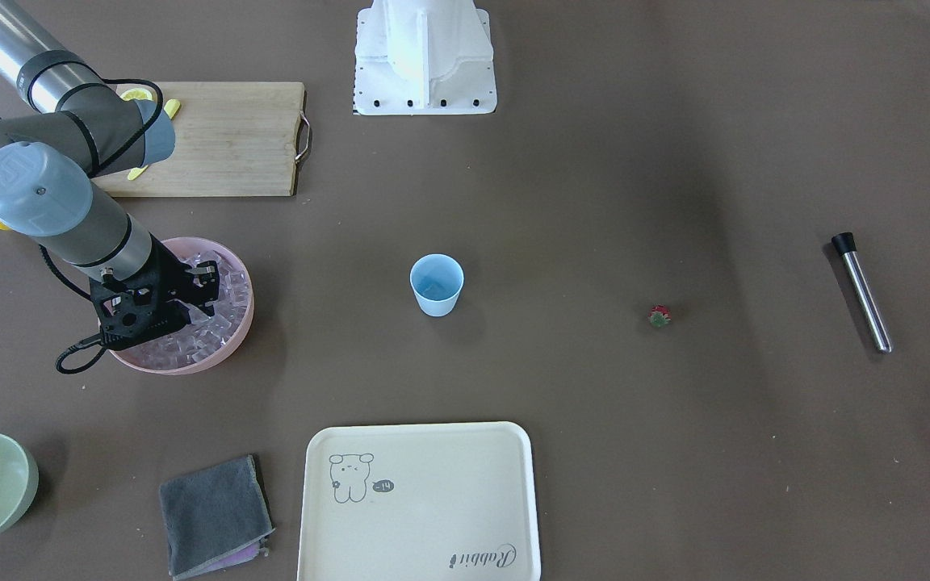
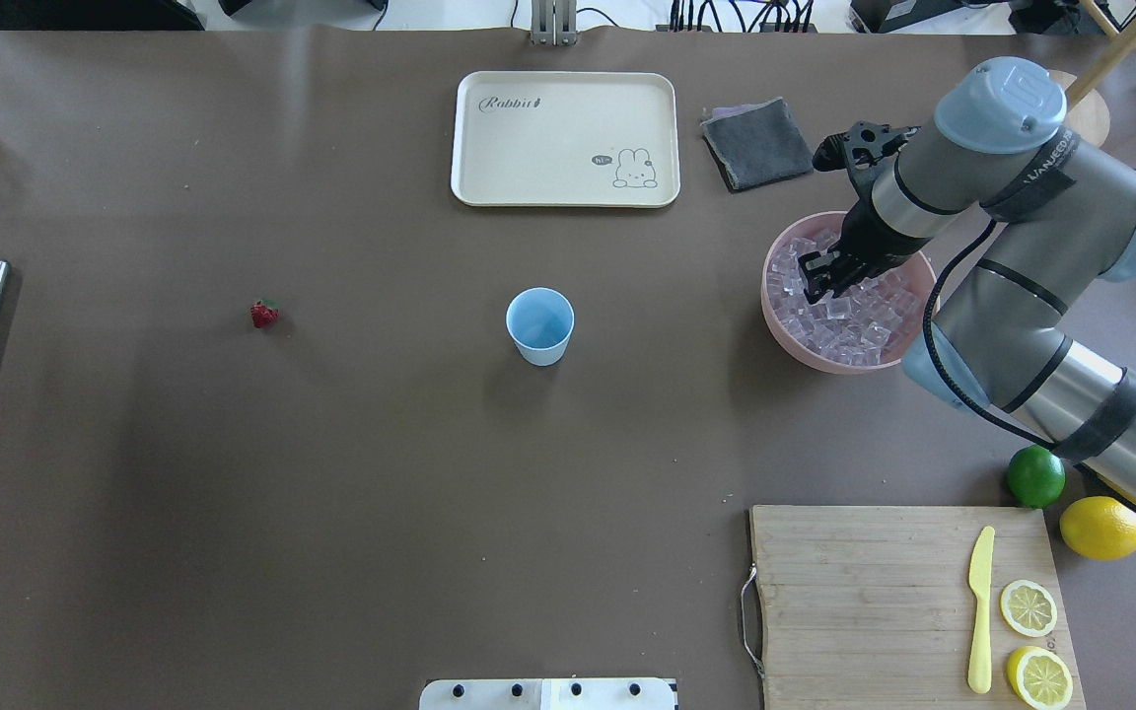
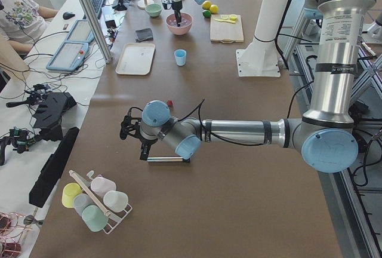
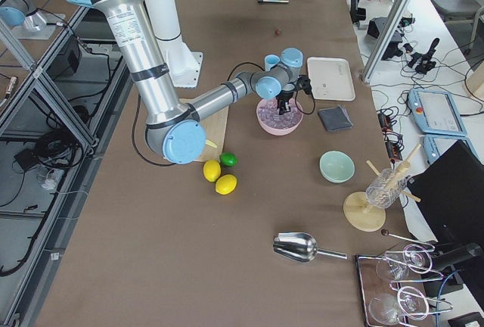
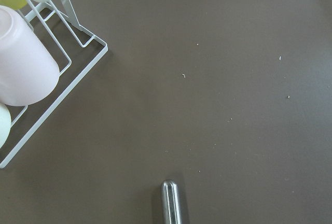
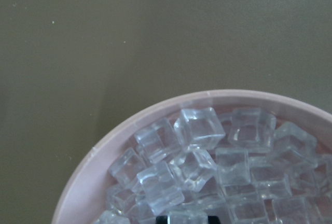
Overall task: Mash ice and strawberries in cup
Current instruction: 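Close the right gripper on another ice cube in the bowl, then lift the ice cube and carry it over the light-blue cup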
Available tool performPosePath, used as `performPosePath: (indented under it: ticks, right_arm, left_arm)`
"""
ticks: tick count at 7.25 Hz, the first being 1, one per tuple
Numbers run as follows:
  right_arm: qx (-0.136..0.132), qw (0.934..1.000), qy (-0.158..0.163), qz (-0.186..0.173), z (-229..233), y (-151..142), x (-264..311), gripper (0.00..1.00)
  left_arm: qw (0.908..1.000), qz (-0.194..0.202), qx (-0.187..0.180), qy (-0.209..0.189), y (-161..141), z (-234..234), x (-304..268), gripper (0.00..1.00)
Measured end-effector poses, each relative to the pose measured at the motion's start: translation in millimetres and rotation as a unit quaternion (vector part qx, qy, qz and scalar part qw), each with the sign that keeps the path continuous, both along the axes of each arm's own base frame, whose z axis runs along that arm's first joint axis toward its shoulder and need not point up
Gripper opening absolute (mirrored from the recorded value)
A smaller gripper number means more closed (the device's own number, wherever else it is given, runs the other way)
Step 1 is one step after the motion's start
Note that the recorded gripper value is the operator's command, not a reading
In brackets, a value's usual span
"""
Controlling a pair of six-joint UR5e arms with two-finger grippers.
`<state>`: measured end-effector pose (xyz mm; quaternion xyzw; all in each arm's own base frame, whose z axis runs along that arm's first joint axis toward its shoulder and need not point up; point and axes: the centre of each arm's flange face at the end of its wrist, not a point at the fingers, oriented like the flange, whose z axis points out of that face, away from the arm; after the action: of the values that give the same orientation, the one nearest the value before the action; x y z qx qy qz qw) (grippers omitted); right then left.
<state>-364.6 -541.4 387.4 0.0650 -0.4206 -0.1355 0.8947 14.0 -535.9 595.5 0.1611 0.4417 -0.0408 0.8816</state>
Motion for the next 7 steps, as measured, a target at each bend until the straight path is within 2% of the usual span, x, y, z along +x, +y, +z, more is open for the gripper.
performPosePath:
  ticks: [3,5,7]
  right_arm:
    - [-0.002,0.9999,-0.012,0.008,-31,-2,15,0.0]
    - [-0.024,0.9995,0.012,0.019,-94,-10,-5,0.0]
    - [-0.045,0.9982,0.019,0.035,-151,-2,-36,0.0]
  left_arm:
    - [1.0,0.0,0.003,0.001,1,1,0,0.97]
    - [1.0,-0.001,0.002,0.0,1,2,0,0.97]
    - [1.0,0.0,0.001,0.0,1,4,0,0.97]
